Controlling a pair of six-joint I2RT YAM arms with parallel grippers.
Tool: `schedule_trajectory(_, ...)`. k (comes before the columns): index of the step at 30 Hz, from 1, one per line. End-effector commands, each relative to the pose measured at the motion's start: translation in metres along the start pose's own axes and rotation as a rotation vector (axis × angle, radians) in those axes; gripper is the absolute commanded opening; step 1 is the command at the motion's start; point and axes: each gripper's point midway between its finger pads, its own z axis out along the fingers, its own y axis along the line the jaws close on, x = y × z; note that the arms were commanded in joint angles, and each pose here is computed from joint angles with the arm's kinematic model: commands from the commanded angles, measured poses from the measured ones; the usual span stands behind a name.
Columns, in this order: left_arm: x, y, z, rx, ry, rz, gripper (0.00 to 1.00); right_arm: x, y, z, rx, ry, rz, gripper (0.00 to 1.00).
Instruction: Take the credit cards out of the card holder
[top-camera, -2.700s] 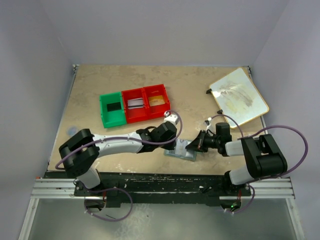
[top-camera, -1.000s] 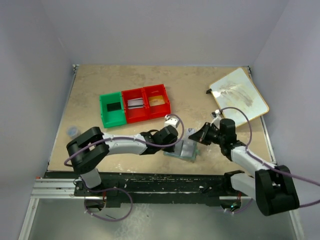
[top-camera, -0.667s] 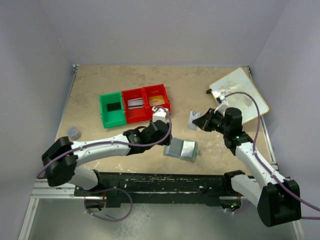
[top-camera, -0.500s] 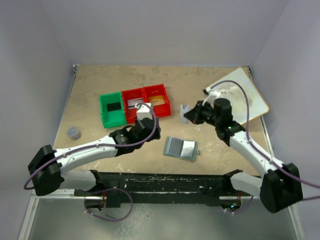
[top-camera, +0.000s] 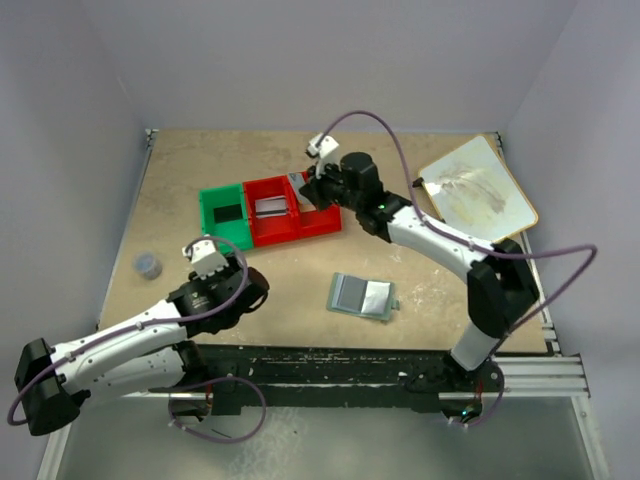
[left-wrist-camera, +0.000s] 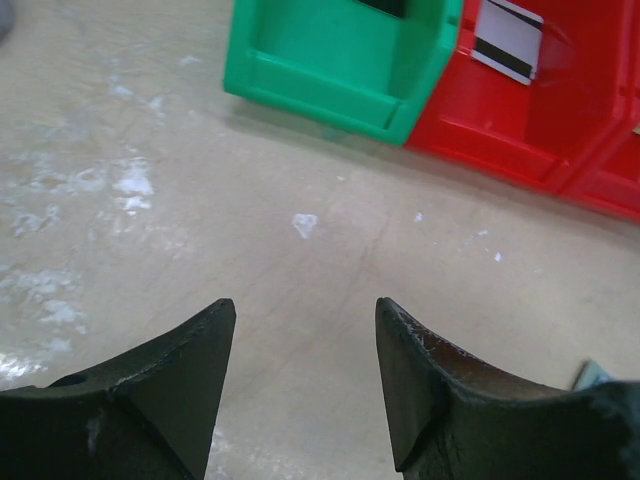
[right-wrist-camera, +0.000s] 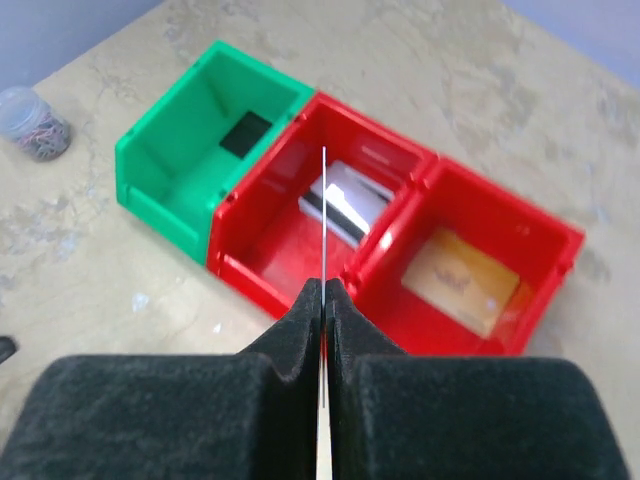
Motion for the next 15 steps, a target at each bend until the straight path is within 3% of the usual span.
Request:
schedule_trajectory(1,-0.013,0.045,-0.003,-0.143,-0.085,-0.091,0.57,-0.034,0.013,0.036,-0.044,-0.07,-0.212,0.0)
schedule_trajectory(9,-0.029,0.045,-0.011,-0.134,-0.122,-0.194,0.58,-0.018,0.03,0.105,-0.069,-0.025,-0.448,0.0)
schedule_trajectory(15,-0.052,0.044,-0.02,-0.119,-0.175,-0.232,0.58,0.012,0.016,0.136,-0.055,0.054,-0.556,0.0)
